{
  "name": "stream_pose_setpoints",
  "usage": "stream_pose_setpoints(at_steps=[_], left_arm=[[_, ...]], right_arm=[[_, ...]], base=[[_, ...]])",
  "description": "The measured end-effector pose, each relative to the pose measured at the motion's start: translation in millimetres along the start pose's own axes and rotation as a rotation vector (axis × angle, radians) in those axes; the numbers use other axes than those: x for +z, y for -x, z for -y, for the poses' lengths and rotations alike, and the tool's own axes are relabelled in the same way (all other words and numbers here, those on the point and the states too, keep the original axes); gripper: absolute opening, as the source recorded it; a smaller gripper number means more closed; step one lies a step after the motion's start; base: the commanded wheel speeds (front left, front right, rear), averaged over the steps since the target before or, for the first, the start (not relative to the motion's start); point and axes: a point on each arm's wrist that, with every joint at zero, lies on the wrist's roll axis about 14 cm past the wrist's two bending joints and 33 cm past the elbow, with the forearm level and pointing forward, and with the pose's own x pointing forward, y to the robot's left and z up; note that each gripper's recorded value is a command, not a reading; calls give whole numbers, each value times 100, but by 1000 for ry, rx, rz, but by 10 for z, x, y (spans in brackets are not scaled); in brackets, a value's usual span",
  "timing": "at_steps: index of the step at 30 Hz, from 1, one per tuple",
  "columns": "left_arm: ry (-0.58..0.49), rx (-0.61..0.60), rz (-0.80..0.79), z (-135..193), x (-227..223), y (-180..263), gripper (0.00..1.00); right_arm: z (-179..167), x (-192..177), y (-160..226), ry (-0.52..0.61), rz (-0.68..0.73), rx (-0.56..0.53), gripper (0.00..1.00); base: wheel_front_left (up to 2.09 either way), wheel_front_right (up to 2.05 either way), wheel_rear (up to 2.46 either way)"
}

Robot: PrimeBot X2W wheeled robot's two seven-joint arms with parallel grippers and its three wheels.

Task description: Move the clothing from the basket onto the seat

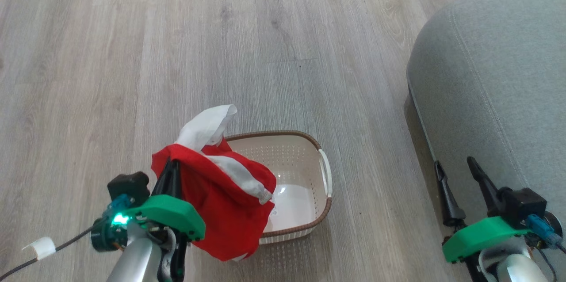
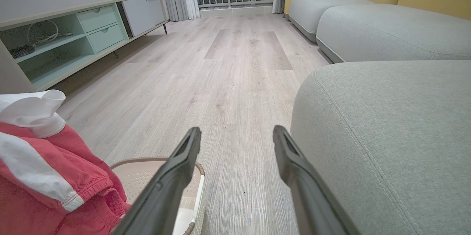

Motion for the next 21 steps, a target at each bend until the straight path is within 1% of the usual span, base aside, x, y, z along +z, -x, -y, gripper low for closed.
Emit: stream_pose_setpoints(at_steps=[9, 12, 16, 21], left_arm=[[-6, -3, 3, 6, 7, -4, 0], [-14, -21, 8, 51, 21, -11, 0], [-40, -117, 11, 257, 23, -6, 0], [-89, -262, 10, 575, 71, -25, 0]], right_arm=[[-18, -8, 5, 1, -3, 6, 100], [-79, -21, 3, 14, -10, 34, 100], [-268, -30, -36, 60, -20, 123, 100], [-715, 183, -248, 155, 33, 324, 100]], base=[[0, 0, 0], [0, 0, 0], [0, 0, 0], [0, 0, 0]])
